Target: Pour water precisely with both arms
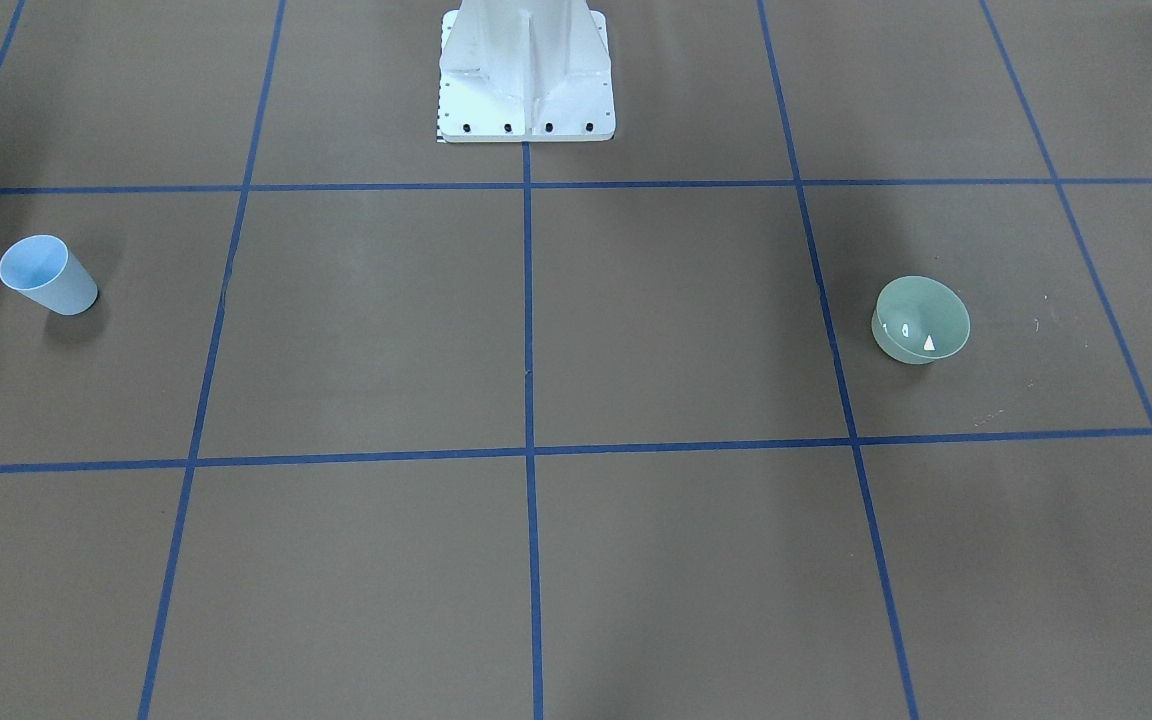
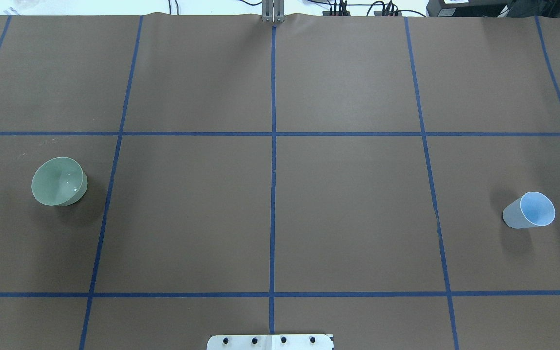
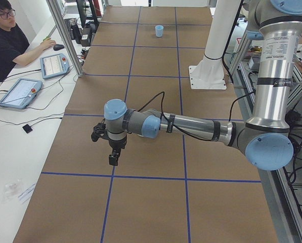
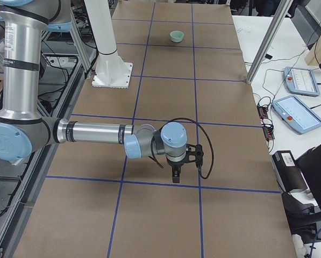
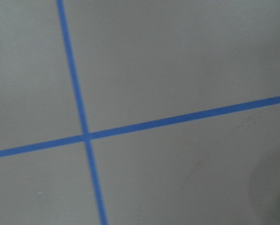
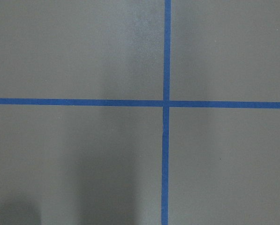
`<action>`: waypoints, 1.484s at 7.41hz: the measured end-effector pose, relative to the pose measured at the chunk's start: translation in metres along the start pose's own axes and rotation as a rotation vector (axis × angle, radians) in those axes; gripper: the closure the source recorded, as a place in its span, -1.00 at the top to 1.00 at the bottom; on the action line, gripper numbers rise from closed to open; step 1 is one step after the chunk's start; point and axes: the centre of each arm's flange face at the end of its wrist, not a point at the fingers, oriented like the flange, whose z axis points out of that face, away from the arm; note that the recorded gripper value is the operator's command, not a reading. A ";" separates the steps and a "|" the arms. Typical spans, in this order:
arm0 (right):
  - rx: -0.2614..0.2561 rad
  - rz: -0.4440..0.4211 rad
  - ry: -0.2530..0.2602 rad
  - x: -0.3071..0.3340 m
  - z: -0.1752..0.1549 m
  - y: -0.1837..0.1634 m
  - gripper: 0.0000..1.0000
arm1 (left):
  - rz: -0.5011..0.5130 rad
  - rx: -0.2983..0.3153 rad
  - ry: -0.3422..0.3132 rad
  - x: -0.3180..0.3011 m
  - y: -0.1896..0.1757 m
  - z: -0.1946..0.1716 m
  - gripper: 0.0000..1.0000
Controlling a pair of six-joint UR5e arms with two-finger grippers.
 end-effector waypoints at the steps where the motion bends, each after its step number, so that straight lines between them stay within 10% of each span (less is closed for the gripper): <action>1: 0.005 0.018 -0.024 0.005 -0.005 0.004 0.98 | -0.044 -0.006 -0.002 -0.007 0.002 0.003 1.00; 11: -0.082 0.007 -0.017 0.002 -0.013 0.008 0.98 | -0.101 0.004 0.055 -0.023 0.020 -0.004 1.00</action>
